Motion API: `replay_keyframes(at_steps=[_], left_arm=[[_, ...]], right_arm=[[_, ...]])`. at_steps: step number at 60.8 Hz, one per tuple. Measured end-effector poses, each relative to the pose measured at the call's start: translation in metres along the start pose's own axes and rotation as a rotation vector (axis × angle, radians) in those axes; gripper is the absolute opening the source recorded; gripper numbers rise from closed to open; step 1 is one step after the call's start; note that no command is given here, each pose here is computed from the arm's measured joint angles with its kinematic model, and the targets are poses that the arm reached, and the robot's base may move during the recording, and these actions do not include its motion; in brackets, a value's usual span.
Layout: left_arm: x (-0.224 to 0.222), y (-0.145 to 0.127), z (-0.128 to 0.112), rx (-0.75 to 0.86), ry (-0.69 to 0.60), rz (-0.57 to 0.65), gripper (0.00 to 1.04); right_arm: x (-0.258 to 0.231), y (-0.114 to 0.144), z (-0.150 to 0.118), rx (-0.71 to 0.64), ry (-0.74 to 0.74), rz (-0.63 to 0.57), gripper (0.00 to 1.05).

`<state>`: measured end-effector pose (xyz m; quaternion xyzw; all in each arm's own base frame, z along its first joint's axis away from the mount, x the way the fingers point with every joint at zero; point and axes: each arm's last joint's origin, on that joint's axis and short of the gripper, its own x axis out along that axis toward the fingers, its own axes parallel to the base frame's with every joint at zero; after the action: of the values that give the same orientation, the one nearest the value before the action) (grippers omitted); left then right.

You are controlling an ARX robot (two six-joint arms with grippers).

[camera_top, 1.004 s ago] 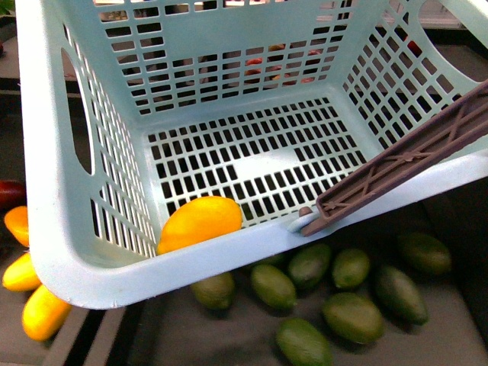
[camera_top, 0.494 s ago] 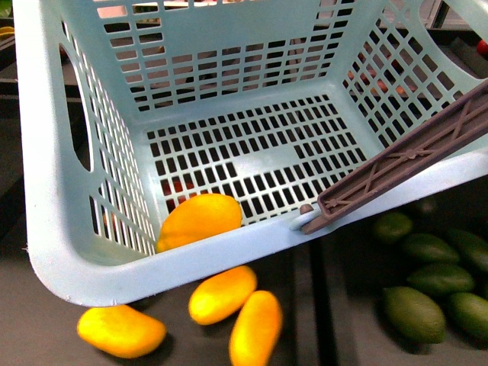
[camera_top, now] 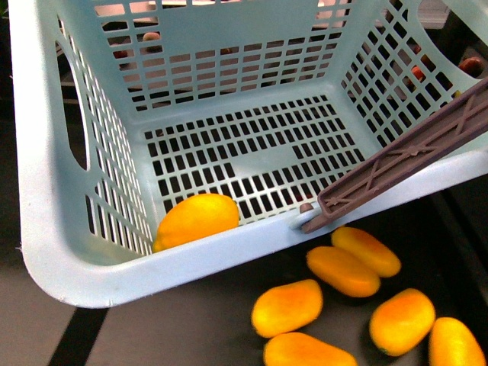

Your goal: Pick lemon and mango into basket

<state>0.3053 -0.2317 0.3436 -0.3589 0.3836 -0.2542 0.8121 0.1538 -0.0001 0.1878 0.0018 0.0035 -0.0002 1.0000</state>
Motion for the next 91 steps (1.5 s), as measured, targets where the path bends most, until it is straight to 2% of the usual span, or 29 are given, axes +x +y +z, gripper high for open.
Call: replay_keyframes(at_steps=[40, 47, 49, 58, 67, 72, 82, 91], left_arm=[[-0.003, 0.003, 0.006, 0.012, -0.034, 0.019, 0.06], [-0.003, 0.002, 0.005, 0.001, -0.02, 0.009, 0.06], [-0.002, 0.002, 0.004, -0.001, -0.015, 0.006, 0.06], [-0.001, -0.001, 0.0, 0.006, 0.0, -0.003, 0.06], [-0.001, -0.003, -0.002, 0.005, 0.019, -0.017, 0.06], [-0.001, -0.002, -0.002, 0.003, 0.012, -0.011, 0.06], [-0.001, 0.0, 0.001, 0.006, -0.01, 0.004, 0.06], [-0.001, -0.001, 0.0, 0.006, -0.003, -0.001, 0.06]], right_arm=[[0.0, 0.0, 0.0, 0.0, 0.003, 0.004, 0.96], [0.007, 0.0, 0.007, 0.108, 0.223, -0.302, 0.96], [0.009, -0.001, 0.01, 0.124, 0.261, -0.356, 0.96], [0.023, -0.015, 0.027, 0.209, 0.259, -0.388, 0.96], [0.044, -0.048, 0.041, 0.276, 0.266, -0.404, 0.96], [0.06, -0.073, 0.026, 0.348, 0.38, -0.429, 0.96], [0.073, -0.111, -0.025, 0.482, 0.575, -0.605, 0.96], [0.082, -0.122, -0.068, 0.562, 0.707, -0.645, 0.96]])
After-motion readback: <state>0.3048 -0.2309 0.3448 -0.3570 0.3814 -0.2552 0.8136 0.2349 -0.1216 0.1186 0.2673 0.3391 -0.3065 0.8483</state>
